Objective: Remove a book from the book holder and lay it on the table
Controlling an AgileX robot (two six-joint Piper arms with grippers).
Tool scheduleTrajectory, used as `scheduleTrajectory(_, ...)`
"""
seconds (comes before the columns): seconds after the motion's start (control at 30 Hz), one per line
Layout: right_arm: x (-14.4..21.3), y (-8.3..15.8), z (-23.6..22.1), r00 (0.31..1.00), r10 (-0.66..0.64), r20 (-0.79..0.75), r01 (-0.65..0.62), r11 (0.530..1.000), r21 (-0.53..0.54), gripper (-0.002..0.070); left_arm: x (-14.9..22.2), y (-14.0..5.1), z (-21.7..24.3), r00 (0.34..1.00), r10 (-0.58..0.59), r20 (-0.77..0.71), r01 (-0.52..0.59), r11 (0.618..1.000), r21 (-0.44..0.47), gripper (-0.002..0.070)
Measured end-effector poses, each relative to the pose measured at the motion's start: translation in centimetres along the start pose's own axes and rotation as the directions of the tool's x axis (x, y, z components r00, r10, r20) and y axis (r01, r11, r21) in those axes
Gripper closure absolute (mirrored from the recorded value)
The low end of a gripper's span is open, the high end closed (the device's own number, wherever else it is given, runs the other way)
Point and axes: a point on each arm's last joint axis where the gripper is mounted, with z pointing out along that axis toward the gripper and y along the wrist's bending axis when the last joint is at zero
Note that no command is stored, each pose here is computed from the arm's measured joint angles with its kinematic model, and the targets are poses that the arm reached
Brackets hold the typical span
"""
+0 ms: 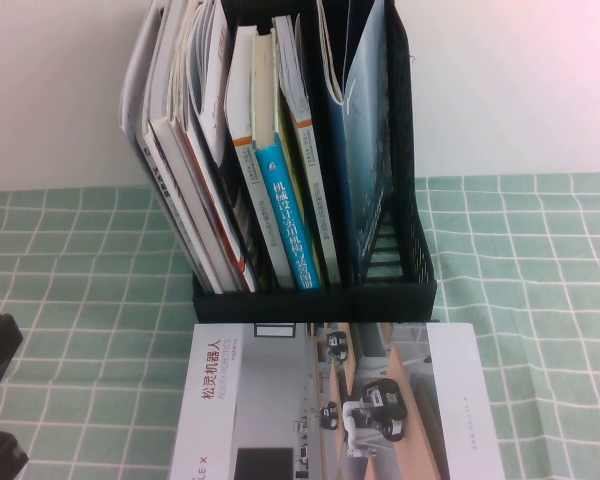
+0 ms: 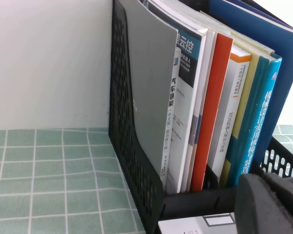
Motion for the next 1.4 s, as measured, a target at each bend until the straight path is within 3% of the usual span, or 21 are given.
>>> scheduleTrajectory(0.6,0.0,0.1,0.0,1.000,0.014,0.004,-0.014,1.000,-0.010,0.0678,0.0,0.0,-0.2,1.000,-0.011,0.009,0.011,1.000,0.003,0.0678)
scheduleTrajectory(0.93,0.0,0.1,0.0,1.000,0.014,0.004,-0.014,1.000,-0.010,0.0678,1.3,0.3,-2.7,0.994,-0.020,0.110,0.017,0.999,0.027,0.0678)
scheduleTrajectory(1.07,0.0,0.1,0.0,1.000,0.014,0.004,-0.014,1.000,-0.010,0.0678,3.6,1.1,-3.2,0.990,-0.019,0.137,0.022,1.000,-0.021,0.0678)
scheduleTrajectory(1.3,0.0,0.1,0.0,1.000,0.014,0.003,-0.014,1.000,-0.011,0.0678,10.0,3.7,-2.5,0.998,-0.013,0.065,0.025,0.981,-0.191,0.0678)
scheduleTrajectory(1.4,0.0,0.1,0.0,1.000,0.014,0.003,-0.014,1.000,-0.011,0.0678,10.7,4.1,-2.5,0.999,-0.020,0.045,0.031,0.970,-0.242,0.0678)
